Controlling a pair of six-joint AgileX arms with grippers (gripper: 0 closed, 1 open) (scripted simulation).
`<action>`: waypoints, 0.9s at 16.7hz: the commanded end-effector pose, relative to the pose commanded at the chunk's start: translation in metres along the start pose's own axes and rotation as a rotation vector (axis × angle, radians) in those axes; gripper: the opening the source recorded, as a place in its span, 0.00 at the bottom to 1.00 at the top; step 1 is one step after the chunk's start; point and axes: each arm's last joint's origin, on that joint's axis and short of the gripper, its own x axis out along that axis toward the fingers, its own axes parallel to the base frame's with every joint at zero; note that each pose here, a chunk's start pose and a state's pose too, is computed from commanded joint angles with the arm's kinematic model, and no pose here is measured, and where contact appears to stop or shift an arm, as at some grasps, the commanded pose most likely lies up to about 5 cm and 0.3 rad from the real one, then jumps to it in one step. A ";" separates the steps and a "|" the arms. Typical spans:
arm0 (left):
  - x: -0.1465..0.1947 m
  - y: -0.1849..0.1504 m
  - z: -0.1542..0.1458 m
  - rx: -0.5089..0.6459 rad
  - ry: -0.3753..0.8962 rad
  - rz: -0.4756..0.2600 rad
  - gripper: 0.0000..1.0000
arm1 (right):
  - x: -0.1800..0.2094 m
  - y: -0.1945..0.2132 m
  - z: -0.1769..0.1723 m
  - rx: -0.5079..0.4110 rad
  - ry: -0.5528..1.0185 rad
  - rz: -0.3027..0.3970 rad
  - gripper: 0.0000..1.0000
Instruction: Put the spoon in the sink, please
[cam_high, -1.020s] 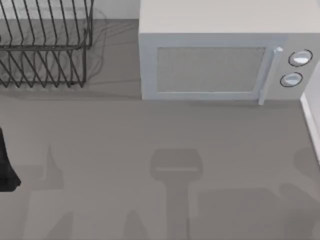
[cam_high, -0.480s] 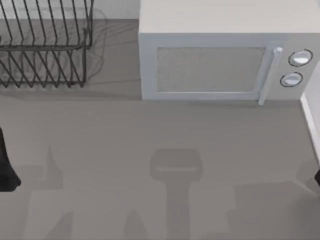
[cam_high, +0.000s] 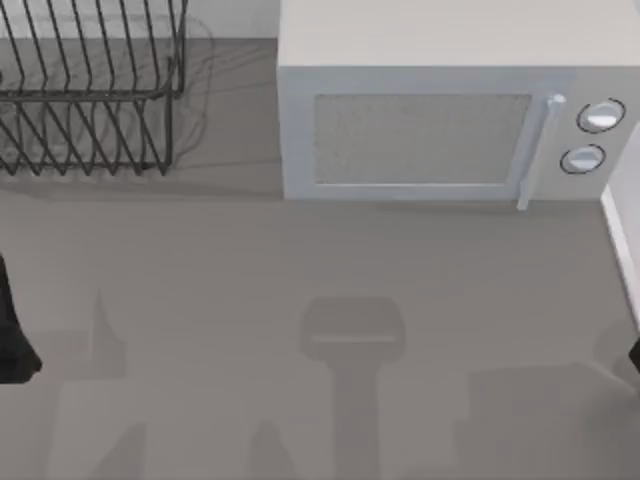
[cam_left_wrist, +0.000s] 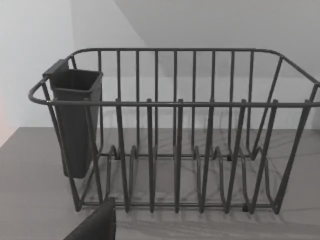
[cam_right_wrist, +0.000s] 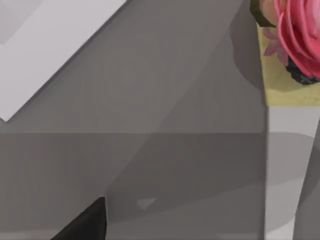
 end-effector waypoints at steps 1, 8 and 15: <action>0.000 0.000 0.000 0.000 0.000 0.000 1.00 | 0.000 0.000 0.000 0.000 0.000 0.000 0.62; 0.000 0.000 0.000 0.000 0.000 0.000 1.00 | 0.000 0.000 0.000 0.000 0.000 0.000 0.10; 0.000 0.000 0.000 0.000 0.000 0.000 1.00 | 0.000 0.000 0.000 0.000 0.000 0.000 0.00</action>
